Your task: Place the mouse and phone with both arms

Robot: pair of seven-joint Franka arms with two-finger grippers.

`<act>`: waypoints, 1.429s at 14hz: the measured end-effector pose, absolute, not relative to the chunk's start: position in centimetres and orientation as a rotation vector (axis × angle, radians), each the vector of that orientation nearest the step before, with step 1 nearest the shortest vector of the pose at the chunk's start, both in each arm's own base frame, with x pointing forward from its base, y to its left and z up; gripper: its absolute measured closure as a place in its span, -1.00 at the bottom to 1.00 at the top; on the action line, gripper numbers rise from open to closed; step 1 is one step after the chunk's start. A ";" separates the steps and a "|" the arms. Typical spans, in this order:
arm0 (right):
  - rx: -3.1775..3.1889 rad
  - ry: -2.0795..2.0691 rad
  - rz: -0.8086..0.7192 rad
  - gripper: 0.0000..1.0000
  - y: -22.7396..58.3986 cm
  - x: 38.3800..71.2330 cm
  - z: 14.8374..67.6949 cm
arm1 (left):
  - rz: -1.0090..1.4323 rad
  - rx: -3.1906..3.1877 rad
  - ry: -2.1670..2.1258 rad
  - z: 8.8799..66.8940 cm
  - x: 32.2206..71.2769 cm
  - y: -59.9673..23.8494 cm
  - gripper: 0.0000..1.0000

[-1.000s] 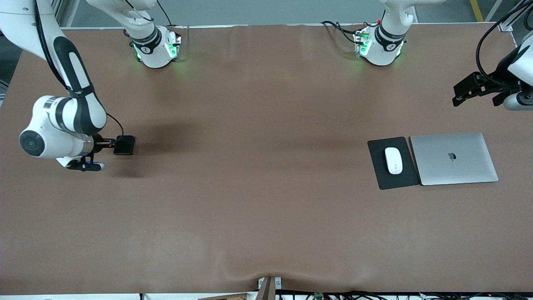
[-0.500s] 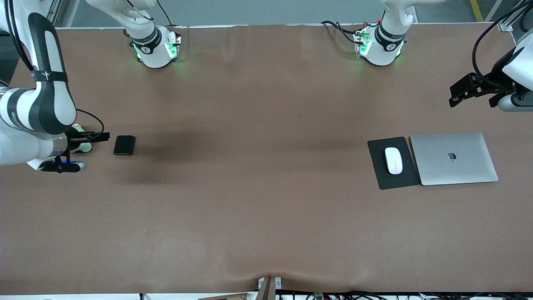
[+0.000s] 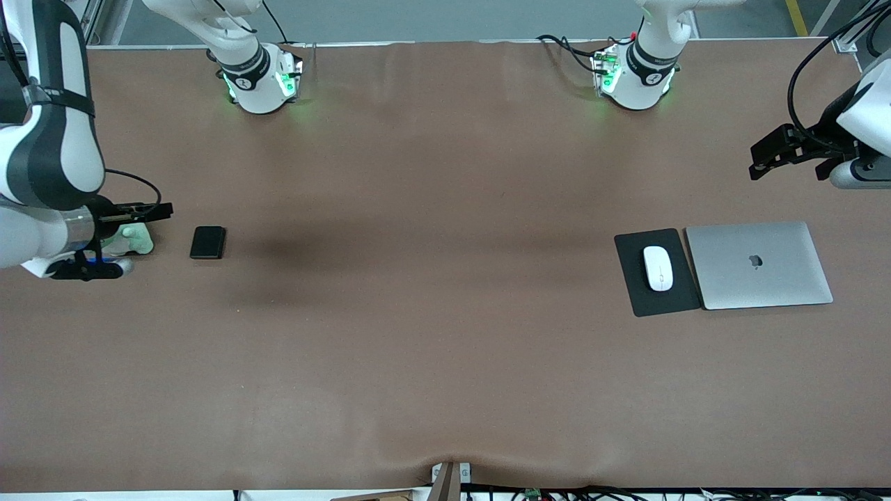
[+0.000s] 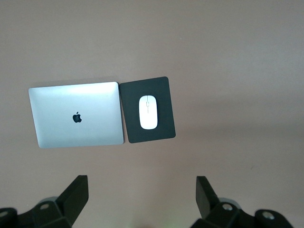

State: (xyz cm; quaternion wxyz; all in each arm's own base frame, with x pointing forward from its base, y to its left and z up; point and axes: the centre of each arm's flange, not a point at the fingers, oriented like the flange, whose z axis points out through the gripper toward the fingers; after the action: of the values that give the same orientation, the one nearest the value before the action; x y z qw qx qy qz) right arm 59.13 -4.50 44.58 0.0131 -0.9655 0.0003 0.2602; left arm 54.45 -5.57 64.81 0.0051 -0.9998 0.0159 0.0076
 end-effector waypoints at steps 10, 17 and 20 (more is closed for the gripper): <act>-2.876 -0.045 0.589 -1.00 -11.1 58.8 54.6 | 0.027 -3.130 0.045 65.2 54.1 -5.4 -1.00; -2.923 -0.212 0.443 -1.00 -6.7 56.2 62.6 | 0.004 -3.131 0.052 65.3 54.2 -5.7 -1.00; -3.025 -0.237 0.434 -1.00 -0.8 54.6 65.7 | 0.004 -3.131 0.064 65.3 54.2 -6.1 -1.00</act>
State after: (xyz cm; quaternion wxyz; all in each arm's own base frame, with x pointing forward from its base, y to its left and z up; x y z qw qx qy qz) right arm 54.57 -0.76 65.68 0.0381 -0.9862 -0.0772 0.1413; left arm 54.16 -6.07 65.34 0.0050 -0.9998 0.0204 0.0012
